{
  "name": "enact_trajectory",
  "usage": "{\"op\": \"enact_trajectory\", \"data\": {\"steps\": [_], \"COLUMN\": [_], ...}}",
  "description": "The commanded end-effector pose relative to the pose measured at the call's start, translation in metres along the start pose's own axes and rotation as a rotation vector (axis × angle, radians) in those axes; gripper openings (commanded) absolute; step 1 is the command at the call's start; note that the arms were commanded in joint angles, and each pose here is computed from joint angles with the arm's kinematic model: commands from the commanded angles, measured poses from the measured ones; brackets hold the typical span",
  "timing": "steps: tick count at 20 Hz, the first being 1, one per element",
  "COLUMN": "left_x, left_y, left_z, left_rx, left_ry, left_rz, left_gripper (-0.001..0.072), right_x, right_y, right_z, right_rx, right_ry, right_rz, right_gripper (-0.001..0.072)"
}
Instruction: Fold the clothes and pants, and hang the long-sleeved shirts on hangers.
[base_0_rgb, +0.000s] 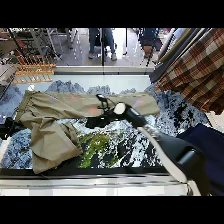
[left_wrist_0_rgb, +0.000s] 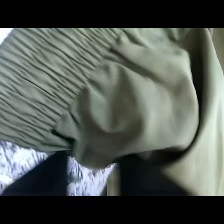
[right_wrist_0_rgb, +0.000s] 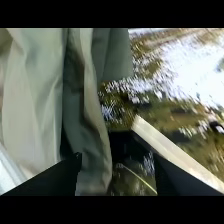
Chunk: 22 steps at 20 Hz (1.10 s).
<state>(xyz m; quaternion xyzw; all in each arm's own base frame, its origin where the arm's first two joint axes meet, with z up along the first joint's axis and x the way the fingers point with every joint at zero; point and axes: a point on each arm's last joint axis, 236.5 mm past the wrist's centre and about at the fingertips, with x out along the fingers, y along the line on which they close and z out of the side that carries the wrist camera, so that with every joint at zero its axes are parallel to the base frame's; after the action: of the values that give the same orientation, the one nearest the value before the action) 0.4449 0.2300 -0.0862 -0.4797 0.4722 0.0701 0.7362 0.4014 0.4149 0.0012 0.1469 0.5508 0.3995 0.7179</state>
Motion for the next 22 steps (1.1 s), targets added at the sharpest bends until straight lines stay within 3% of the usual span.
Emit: {"op": "enact_trajectory", "data": {"steps": [1, 3, 8, 9, 11, 12, 14, 17, 18, 20, 22], "left_x": [0.003, 0.003, 0.001, -0.001, -0.012, -0.025, -0.065, -0.145, -0.167, -0.18, -0.156], "left_y": [0.002, 0.003, -0.001, -0.003, -0.014, -0.024, -0.043, -0.077, -0.091, -0.102, -0.086], "left_z": [0.01, 0.012, 0.006, 0.004, 0.003, 0.007, 0.023, 0.051, 0.054, 0.045, 0.005], "left_rx": [-0.008, -0.006, 0.008, 0.014, 0.044, 0.08, 0.151, 0.277, 0.326, 0.433, 0.508], "left_ry": [-0.041, -0.052, -0.026, -0.018, -0.024, -0.045, -0.137, -0.312, -0.357, -0.356, -0.157], "left_rz": [0.011, 0.014, 0.005, 0.001, -0.014, -0.038, -0.053, -0.038, -0.032, 0.037, 0.142], "left_gripper": [0.0126, 0.0018, 0.0017, 0.0017, 0.0017, 0.0016, 0.0015, 0.0015, 0.0015, 0.0015, 0.0014], "right_x": [0.059, 0.079, 0.124, 0.129, 0.126, 0.114, 0.061, -0.116, -0.176, -0.265, -0.32], "right_y": [0.006, 0.01, 0.012, 0.014, 0.022, 0.021, -0.009, -0.083, -0.088, -0.067, -0.032], "right_z": [0.008, 0.003, -0.037, -0.044, -0.044, -0.038, -0.016, 0.019, 0.018, -0.009, -0.017], "right_rx": [0.025, 0.027, 0.059, 0.054, -0.028, -0.063, -0.158, -0.25, -0.222, -0.134, -0.141], "right_ry": [-0.001, 0.035, 0.166, 0.184, 0.185, 0.183, 0.175, 0.168, 0.162, 0.169, 0.061], "right_rz": [0.007, 0.018, 0.019, 0.022, 0.047, 0.036, -0.147, -0.682, -0.784, -0.805, -0.794], "right_gripper": [0.0518, 0.0539, 0.0511, 0.0419, 0.0117, 0.0016, 0.0015, 0.0015, 0.0015, 0.0015, 0.0014]}}
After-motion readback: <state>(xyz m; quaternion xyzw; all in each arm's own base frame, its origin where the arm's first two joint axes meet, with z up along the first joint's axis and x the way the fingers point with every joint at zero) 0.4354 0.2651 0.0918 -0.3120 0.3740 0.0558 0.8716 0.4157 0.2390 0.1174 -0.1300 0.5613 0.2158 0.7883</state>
